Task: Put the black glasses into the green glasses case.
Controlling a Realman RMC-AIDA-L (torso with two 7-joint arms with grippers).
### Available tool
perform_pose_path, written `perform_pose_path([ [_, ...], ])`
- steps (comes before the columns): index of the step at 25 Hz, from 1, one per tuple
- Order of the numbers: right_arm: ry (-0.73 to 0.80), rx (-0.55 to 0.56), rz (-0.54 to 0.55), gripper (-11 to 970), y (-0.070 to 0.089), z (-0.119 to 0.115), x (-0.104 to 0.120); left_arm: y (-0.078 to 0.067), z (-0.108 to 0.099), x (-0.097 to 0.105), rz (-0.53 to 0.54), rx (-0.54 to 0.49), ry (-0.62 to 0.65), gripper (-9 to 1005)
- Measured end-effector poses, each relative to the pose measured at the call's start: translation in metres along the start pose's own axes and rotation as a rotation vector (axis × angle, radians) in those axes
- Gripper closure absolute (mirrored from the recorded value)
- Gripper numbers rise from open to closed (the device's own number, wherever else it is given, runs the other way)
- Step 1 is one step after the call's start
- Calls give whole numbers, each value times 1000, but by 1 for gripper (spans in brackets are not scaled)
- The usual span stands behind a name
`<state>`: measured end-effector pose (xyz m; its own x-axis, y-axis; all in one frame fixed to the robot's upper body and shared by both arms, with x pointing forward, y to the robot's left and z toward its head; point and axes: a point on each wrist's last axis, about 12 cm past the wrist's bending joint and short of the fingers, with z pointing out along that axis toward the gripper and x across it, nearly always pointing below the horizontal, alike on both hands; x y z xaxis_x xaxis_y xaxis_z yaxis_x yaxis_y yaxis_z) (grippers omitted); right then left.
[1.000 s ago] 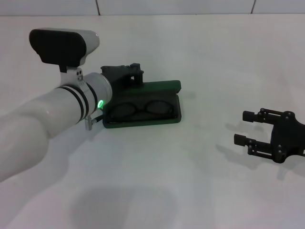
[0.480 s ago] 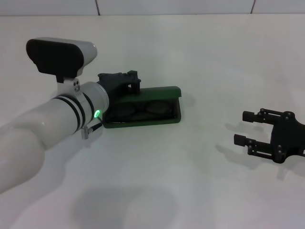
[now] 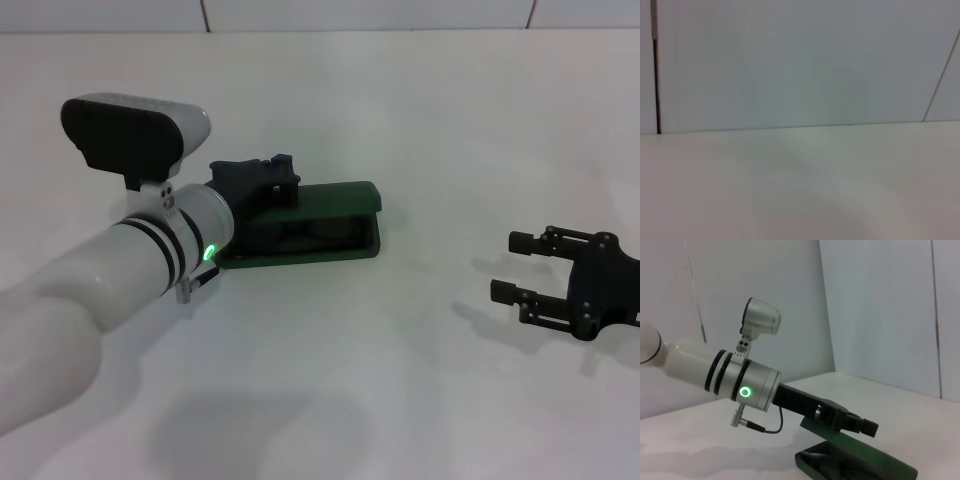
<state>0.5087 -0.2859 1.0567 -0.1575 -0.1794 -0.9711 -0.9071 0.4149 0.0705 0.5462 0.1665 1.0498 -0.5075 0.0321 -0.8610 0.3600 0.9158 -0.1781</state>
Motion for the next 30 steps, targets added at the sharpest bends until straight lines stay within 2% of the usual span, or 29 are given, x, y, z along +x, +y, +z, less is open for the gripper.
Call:
perform_pose_path([
  [11, 1, 2, -2, 320, -1, 1, -1, -2, -1, 9, 10, -4, -5, 896],
  [16, 0, 6, -4, 320, -2, 1, -1, -7, 0, 2, 23, 12, -27, 895],
  [22, 1, 7, -5, 320, -3, 1, -2, -8, -1, 13, 36, 9, -22, 894],
  [30, 0, 9, -4, 319, -3, 0, -1, -9, -1, 14, 40, 10, -26, 892],
])
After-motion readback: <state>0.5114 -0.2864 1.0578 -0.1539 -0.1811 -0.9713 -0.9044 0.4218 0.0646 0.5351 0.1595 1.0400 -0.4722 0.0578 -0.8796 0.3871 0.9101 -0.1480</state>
